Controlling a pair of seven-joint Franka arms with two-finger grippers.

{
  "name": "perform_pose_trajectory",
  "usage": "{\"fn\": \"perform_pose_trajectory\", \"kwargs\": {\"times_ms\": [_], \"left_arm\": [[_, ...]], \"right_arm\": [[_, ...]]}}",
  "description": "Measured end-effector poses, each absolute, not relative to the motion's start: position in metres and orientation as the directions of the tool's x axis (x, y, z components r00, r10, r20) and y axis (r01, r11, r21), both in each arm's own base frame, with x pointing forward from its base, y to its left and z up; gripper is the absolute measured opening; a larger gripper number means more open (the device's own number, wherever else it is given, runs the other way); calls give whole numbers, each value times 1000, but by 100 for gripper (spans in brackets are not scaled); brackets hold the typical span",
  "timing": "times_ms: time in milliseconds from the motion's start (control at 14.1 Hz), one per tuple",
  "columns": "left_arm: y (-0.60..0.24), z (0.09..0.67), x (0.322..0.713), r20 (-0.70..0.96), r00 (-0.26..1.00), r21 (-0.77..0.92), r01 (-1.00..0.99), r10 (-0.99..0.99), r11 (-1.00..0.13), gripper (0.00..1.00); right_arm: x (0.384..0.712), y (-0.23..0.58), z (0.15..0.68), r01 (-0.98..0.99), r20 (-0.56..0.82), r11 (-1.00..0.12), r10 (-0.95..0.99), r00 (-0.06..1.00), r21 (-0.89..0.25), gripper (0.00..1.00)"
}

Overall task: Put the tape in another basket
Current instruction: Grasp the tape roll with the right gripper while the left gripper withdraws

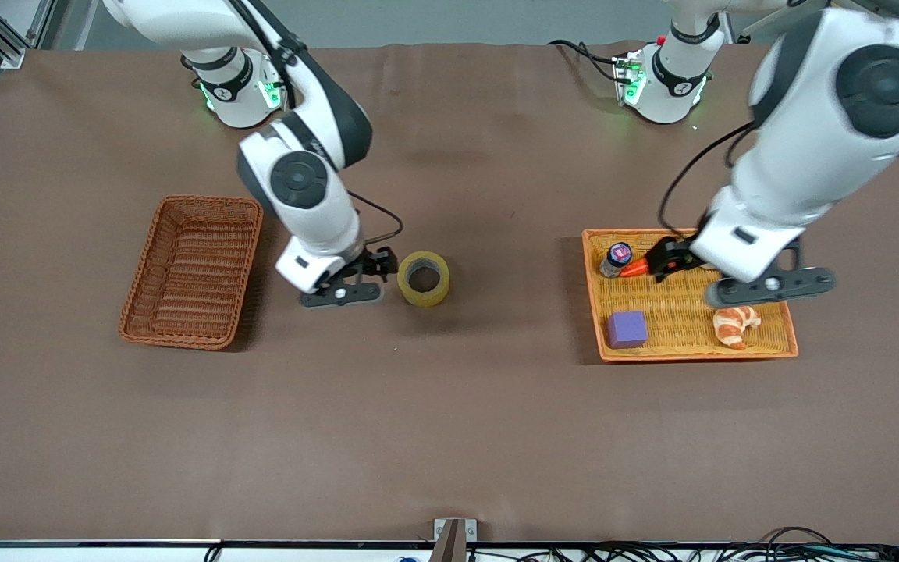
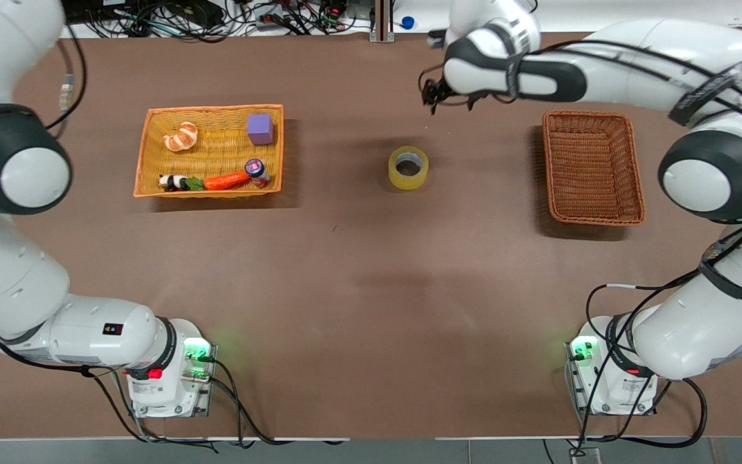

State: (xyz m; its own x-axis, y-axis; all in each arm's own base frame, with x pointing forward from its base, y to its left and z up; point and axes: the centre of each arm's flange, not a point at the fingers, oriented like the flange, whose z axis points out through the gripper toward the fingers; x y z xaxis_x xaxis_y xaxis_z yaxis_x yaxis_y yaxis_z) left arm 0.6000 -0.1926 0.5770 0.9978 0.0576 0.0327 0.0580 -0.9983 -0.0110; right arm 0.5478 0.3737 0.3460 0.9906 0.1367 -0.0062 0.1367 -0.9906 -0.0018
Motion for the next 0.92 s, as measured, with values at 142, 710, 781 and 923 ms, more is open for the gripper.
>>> {"fn": "perform_pose_trajectory", "kwargs": {"times_ms": [142, 710, 781, 923], "left_arm": [[-169, 587, 585, 31, 999, 7, 18, 18, -1000, 100], [-105, 607, 536, 131, 991, 21, -44, -41, -999, 100], [-102, 607, 534, 132, 990, 21, -42, -39, -999, 100], [-92, 605, 535, 131, 991, 24, -26, -23, -999, 100]], "right_arm": [[545, 385, 322, 155, 5, -988, 155, 988, 12, 100], [518, 414, 243, 264, 28, -962, 267, 963, 75, 100], [514, 415, 240, 271, 34, -960, 274, 961, 69, 100], [510, 416, 234, 282, 38, -957, 285, 958, 71, 100]]}}
